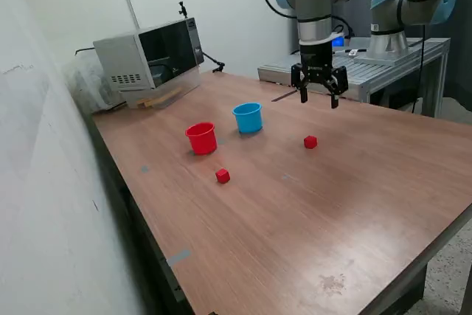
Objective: Place red objects in the red bin, and blue objects in the blue bin.
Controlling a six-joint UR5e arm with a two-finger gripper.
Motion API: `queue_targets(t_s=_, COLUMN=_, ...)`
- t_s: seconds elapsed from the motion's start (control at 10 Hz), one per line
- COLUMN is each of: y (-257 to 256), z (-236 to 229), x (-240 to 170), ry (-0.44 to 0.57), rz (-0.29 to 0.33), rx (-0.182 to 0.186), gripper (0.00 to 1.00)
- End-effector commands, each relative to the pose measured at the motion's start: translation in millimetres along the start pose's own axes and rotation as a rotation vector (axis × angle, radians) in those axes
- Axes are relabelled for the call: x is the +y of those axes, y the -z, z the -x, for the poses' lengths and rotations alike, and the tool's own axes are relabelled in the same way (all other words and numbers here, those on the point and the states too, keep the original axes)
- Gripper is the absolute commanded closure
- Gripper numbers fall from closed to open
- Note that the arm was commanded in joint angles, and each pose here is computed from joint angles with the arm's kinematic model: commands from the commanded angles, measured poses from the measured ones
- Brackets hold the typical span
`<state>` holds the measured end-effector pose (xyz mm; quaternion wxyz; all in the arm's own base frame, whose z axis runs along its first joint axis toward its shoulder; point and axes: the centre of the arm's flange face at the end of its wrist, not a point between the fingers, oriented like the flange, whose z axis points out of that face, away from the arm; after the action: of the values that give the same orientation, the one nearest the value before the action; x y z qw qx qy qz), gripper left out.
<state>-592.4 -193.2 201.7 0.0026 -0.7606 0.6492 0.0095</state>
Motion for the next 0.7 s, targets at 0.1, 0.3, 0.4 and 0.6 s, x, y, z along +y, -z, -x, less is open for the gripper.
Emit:
queue_targets(t_s=0.1, y=-54, z=7, x=23, ry=-0.015, rz=-0.014, rx=0.003, gripper=0.00)
queue_targets(t_s=0.3, y=-80, z=26, x=26, ry=-0.045, rz=-0.030, rx=0.002, gripper=0.00)
queue_targets(t_s=0.4, y=-85, z=30, x=27, ry=-0.051, rz=-0.027, rx=0.002, gripper=0.00)
queue_targets(t_s=0.6, y=-88, z=34, x=28, ry=-0.058, rz=-0.026, rx=0.002, gripper=0.00)
